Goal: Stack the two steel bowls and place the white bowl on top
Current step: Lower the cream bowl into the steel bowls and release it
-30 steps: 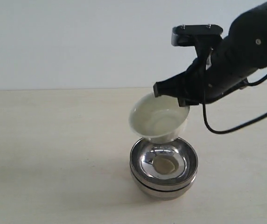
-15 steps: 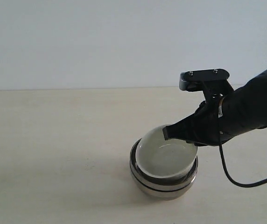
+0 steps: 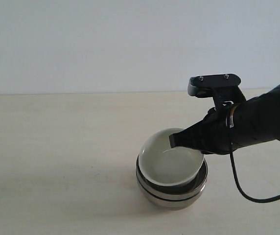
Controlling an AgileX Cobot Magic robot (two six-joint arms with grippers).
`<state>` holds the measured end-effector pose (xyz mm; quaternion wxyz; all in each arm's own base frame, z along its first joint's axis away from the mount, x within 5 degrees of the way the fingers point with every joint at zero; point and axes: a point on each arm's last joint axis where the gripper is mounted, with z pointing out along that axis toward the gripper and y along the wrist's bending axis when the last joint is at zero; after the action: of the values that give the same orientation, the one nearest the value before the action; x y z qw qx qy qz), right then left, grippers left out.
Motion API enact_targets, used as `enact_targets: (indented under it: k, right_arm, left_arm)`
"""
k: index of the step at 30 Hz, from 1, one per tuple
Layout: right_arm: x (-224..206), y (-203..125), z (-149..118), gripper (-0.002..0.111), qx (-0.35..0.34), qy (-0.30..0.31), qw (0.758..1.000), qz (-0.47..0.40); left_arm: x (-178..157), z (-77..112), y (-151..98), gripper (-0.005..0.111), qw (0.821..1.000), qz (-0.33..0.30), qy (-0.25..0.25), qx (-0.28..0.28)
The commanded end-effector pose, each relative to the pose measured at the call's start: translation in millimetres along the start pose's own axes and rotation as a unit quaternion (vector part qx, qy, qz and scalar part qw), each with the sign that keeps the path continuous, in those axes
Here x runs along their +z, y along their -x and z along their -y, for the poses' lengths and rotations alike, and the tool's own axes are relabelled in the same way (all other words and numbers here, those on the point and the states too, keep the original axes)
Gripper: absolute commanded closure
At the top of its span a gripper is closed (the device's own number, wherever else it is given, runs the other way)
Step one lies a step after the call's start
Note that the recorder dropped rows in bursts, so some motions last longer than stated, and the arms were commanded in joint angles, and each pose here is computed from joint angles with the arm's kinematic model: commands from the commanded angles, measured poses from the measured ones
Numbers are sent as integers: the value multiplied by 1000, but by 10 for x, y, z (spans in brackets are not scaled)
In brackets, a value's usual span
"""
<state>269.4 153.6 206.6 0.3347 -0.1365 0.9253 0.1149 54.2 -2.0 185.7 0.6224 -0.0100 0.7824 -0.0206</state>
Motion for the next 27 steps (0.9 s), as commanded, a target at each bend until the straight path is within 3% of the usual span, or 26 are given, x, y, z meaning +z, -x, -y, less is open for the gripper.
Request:
enact_targets:
  k: [1,27]
  right_arm:
    - [-31,34,14,108,5,3,1000,16]
    - [-9,-30,27,107,4,1,1000,8]
  left_arm:
    - [1,2,-2,103,1000,4,-2,-2]
    - [1,2,-2,103,1000,4,-2,-2]
